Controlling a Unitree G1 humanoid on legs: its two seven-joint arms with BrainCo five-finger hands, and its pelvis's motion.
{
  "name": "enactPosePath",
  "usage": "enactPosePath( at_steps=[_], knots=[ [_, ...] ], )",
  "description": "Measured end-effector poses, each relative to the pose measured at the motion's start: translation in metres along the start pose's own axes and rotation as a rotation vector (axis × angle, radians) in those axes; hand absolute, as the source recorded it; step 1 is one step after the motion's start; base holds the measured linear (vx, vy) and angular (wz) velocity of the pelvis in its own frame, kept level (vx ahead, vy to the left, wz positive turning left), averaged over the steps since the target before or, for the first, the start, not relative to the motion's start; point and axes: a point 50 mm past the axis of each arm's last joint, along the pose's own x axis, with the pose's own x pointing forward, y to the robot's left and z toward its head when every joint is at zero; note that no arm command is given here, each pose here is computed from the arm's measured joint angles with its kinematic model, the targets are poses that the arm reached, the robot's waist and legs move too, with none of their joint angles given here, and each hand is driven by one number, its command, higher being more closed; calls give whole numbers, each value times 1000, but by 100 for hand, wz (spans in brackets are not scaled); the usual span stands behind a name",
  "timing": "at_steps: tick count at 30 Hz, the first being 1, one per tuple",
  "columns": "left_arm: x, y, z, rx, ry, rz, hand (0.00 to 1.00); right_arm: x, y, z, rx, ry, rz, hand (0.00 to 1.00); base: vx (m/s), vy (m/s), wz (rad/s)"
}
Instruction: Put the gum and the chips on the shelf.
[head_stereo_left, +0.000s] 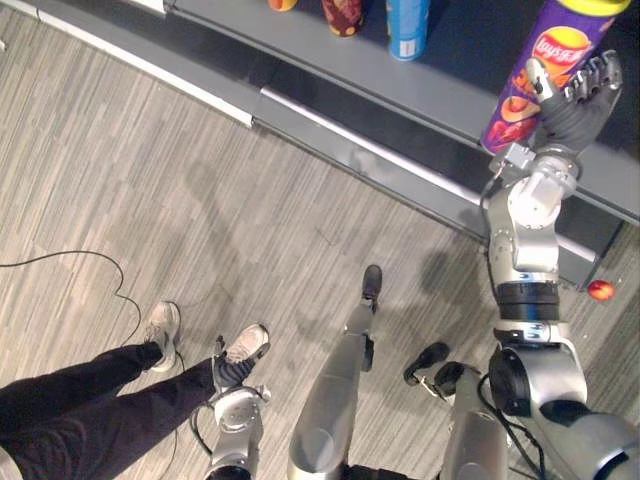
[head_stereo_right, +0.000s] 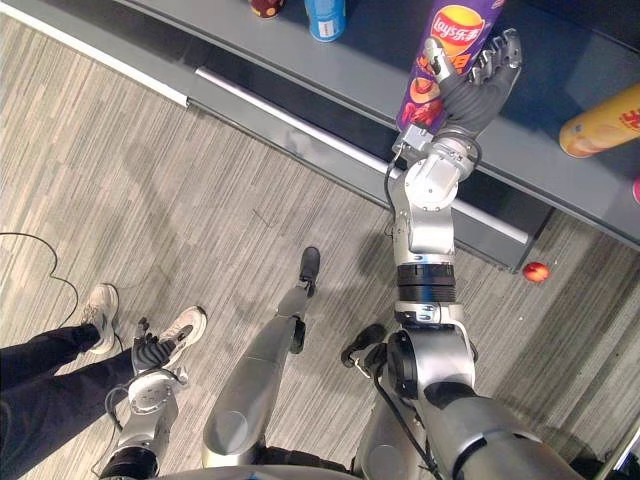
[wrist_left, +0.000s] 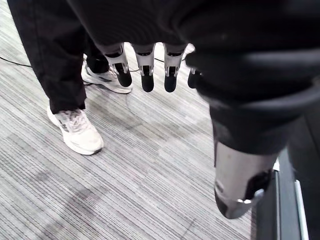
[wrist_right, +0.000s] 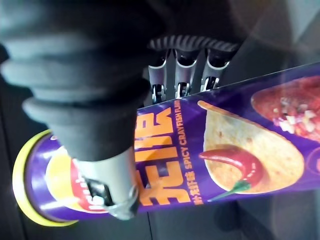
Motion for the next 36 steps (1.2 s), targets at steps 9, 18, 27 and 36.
enactPosePath(
  at_steps=[9,18,27,36],
  knots=[
    [4,-2,11,-15,-35,25,0,14,17,53,102,-199,-68,100,-6,-83,12],
    [8,-11,44,-107,-147,28,0,19,11,104,156,-428,-159,100,0,-77,11],
    [7,-11,45,-139,-145,42,0,16,13,115,192,-465,-155,100,-11,-55,1],
    [7,-9,44,-160,-131,64,0,14,19,111,196,-448,-134,100,-21,-50,-1]
  ],
)
